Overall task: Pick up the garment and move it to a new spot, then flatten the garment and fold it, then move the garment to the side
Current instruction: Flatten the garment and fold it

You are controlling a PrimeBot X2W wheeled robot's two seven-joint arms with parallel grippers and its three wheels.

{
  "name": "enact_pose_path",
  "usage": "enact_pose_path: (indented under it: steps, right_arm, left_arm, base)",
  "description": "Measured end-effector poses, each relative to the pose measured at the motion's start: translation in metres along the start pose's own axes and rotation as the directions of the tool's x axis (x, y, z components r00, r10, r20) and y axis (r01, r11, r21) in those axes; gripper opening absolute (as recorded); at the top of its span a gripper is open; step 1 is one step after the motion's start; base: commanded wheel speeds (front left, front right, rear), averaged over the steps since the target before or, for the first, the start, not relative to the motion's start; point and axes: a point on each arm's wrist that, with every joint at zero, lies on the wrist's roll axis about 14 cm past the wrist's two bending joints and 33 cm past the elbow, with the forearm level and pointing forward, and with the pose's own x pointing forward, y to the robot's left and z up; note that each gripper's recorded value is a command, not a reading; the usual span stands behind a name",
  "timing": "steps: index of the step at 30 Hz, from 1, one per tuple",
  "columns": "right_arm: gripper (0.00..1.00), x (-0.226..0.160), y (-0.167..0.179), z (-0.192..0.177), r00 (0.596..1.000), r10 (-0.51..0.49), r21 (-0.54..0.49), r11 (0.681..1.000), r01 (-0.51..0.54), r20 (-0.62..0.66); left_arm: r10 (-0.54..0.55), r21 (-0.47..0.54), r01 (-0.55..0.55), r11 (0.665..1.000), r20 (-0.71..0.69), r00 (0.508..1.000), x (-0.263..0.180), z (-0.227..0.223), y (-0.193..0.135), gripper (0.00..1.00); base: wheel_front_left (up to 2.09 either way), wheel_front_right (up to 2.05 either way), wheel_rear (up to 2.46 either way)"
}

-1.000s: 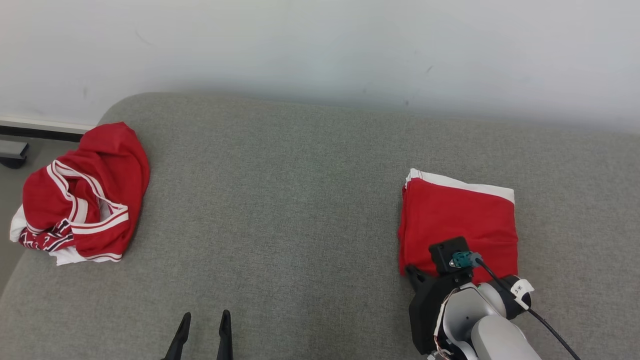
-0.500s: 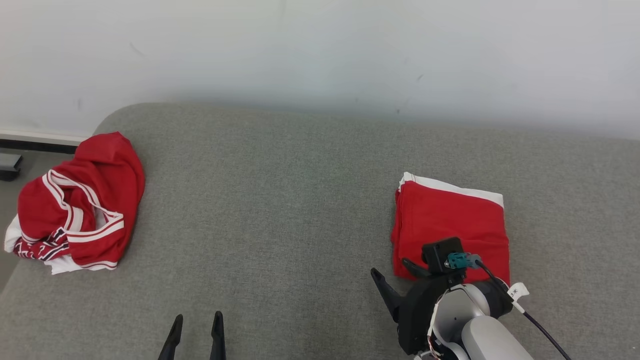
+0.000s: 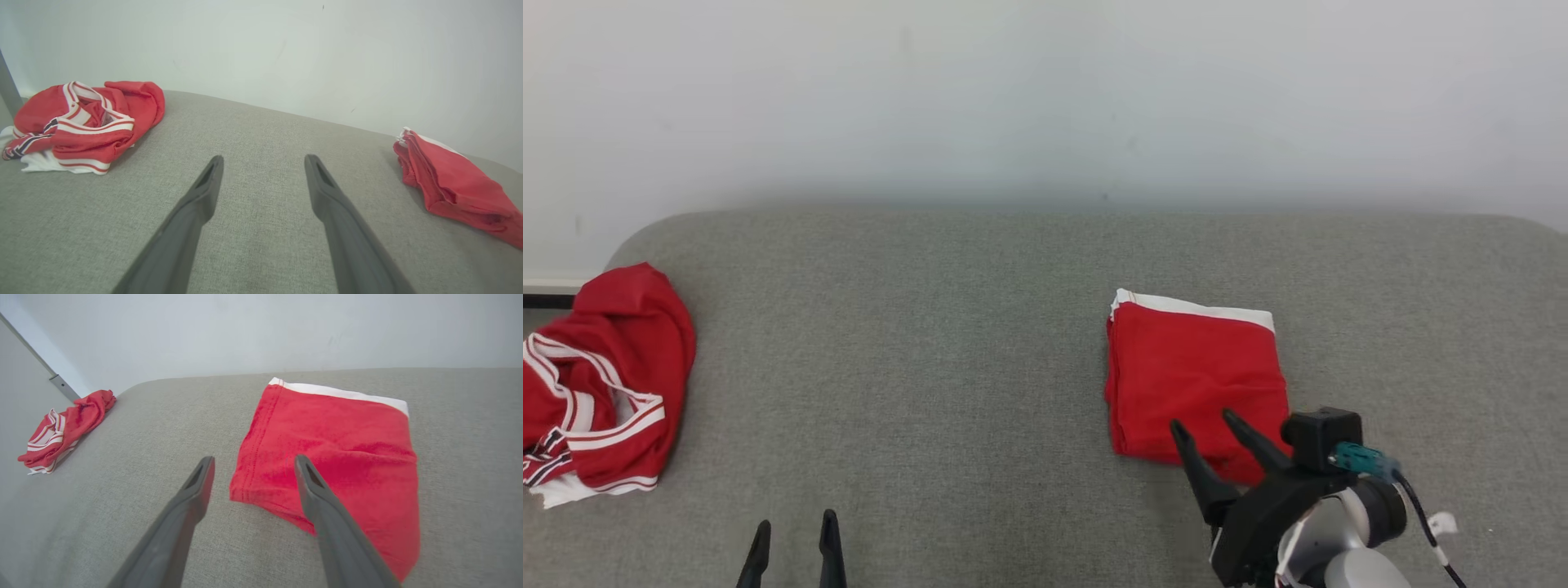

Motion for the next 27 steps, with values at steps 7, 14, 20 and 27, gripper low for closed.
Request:
enact_pose_path:
  steps: [7,14,20,27]
  right_arm:
    - [1.00,-0.038,-0.048,0.014,0.974,-0.166,0.071,0.985,0.156,0.154]
    - [1.00,-0.080,-0.088,0.020,0.913,-0.294,0.074,0.956,0.284,0.283]
    - [1.00,-0.096,-0.097,0.015,0.895,-0.312,0.046,0.948,0.314,0.320]
    - [1.00,-0.111,-0.105,-0.004,0.894,-0.338,0.025,0.938,0.346,0.294]
  left_arm:
    - [-0.014,-0.008,0.014,1.000,0.031,0.999,0.010,0.010,-0.003,1.00]
    - [-0.032,-0.009,0.032,0.999,0.053,0.998,0.018,0.017,-0.008,1.00]
    - [-0.058,0.006,0.058,0.998,0.036,0.998,0.020,0.012,-0.012,1.00]
    - [-0.092,0.030,0.092,0.995,0.022,0.995,0.018,0.008,-0.018,1.00]
  base:
    - [0.00,0.00,0.00]
    - [0.00,0.00,0.00]
    - [0.00,0.00,0.00]
    - [0.00,0.00,0.00]
